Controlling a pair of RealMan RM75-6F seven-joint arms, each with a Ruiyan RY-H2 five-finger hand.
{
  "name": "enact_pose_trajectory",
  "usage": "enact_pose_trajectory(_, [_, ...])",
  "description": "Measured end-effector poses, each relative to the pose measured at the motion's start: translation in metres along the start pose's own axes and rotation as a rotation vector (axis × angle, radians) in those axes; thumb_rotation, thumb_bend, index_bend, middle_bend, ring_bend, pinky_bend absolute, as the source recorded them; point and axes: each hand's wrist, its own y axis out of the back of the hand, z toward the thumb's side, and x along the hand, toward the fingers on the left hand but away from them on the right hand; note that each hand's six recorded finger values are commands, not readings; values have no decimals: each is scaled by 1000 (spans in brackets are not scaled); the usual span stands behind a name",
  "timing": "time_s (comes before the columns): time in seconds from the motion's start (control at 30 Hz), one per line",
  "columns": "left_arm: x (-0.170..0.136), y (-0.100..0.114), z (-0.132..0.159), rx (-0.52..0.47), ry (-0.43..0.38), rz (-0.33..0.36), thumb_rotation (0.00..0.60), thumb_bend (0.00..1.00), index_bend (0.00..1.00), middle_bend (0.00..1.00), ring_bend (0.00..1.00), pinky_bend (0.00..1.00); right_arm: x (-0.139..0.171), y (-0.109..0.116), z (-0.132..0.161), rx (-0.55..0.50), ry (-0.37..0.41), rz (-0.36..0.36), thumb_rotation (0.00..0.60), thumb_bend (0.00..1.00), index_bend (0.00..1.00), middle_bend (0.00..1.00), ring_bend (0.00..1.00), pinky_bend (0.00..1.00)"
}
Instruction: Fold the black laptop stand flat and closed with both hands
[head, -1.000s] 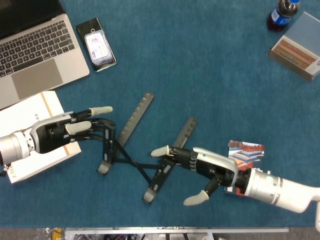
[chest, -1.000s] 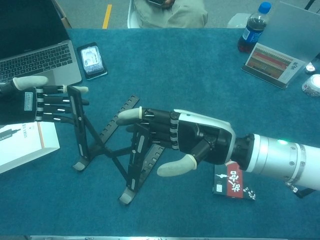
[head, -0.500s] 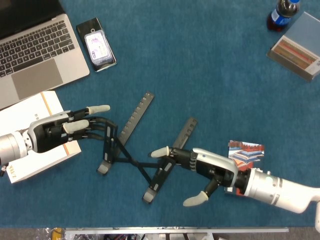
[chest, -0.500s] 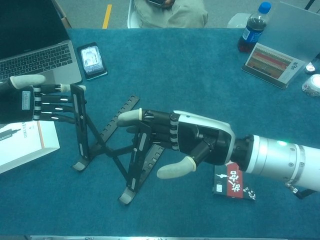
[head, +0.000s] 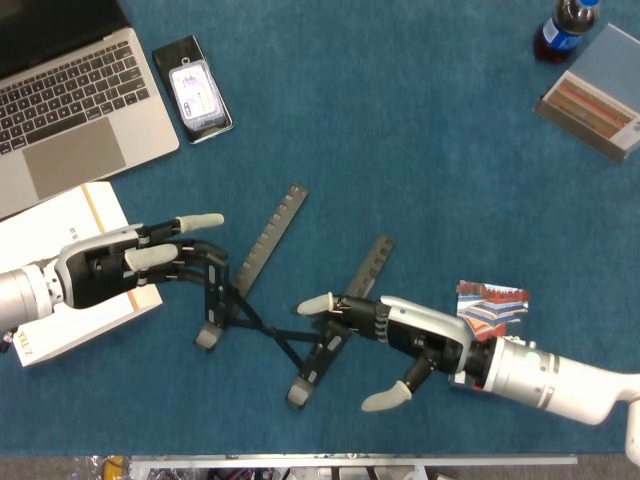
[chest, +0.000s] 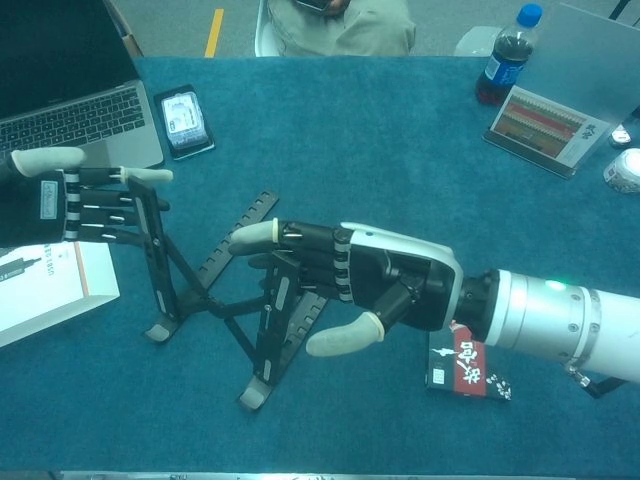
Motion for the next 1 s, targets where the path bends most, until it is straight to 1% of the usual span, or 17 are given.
enact_pose_trajectory(0.07, [-1,-2,0,1,-1,-8,399,246,103,265,218,187,0,1,0,-2,-1,-1,600,71,134,82,0,48])
enact_pose_trajectory(0.17, [-1,-5,0,6,-4,-17,400,246,116,291,247,262,1,3,0,-2,1,-5,600,71,134,82,0,48])
enact_pose_trajectory(0.2, [-1,-6,0,7,-5,-20,400,246,116,292,249,267,1,3,0,-3,2,-7,600,71,134,82,0,48])
enact_pose_trajectory(0.67, [-1,-6,-1,10,2,-13,401,246,116,295,257,267,9,9,-2,10,-3,-25,600,71,134,82,0,48])
enact_pose_trajectory(1.0, [-2,-3,-2,4,4,-2,401,246,116,295,258,268,18,16,-6,16,-15,-51,600,71,133,82,0,47])
